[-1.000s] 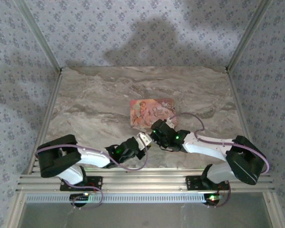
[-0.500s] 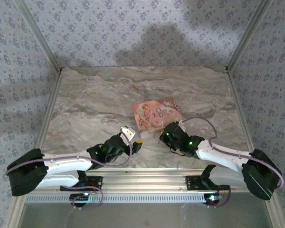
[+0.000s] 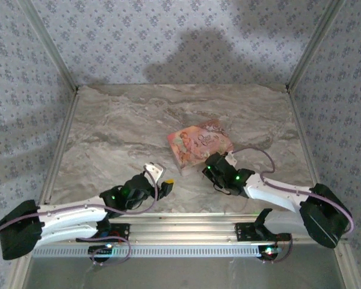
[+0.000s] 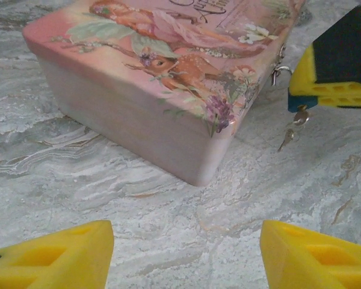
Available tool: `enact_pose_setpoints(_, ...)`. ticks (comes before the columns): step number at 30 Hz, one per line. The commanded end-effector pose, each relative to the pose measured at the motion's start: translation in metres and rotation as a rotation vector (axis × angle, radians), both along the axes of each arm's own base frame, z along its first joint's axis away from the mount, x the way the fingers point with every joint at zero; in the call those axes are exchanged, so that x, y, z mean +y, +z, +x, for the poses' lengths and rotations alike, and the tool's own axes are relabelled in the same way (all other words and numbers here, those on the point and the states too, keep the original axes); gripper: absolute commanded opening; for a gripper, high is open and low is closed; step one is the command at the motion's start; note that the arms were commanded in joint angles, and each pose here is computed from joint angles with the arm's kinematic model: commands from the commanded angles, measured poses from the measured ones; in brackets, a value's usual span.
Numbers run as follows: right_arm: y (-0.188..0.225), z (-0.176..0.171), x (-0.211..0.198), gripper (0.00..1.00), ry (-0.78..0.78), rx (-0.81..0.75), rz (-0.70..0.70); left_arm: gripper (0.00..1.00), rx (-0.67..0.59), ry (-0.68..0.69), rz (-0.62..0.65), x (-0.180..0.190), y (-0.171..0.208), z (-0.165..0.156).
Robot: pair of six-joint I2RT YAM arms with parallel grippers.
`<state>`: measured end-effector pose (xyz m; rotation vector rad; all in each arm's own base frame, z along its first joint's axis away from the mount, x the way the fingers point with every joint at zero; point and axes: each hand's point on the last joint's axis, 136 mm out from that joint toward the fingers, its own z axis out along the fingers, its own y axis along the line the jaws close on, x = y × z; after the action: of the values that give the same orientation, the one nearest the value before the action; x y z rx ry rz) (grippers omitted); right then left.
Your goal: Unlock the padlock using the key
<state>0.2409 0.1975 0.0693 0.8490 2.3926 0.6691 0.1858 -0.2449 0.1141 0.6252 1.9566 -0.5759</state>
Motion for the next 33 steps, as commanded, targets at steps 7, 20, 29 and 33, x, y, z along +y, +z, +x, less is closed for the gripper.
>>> enact_pose_setpoints(7,0.037,0.024,-0.016,0.00,-0.083,-0.139,-0.078,0.66,-0.001,0.055,0.027,0.023,-0.009,-0.001)
enact_pose_setpoints(20,0.032,0.026,-0.028,0.00,-0.112,-0.126,-0.099,0.67,0.024,0.038,0.055,0.017,-0.002,-0.001)
enact_pose_setpoints(29,0.027,0.038,0.000,0.00,0.113,-0.170,-0.028,0.67,0.029,0.031,0.070,0.016,0.003,-0.002)
enact_pose_setpoints(33,0.035,0.040,0.018,0.00,0.243,-0.233,-0.023,0.67,0.042,0.023,0.080,0.015,0.004,-0.003)
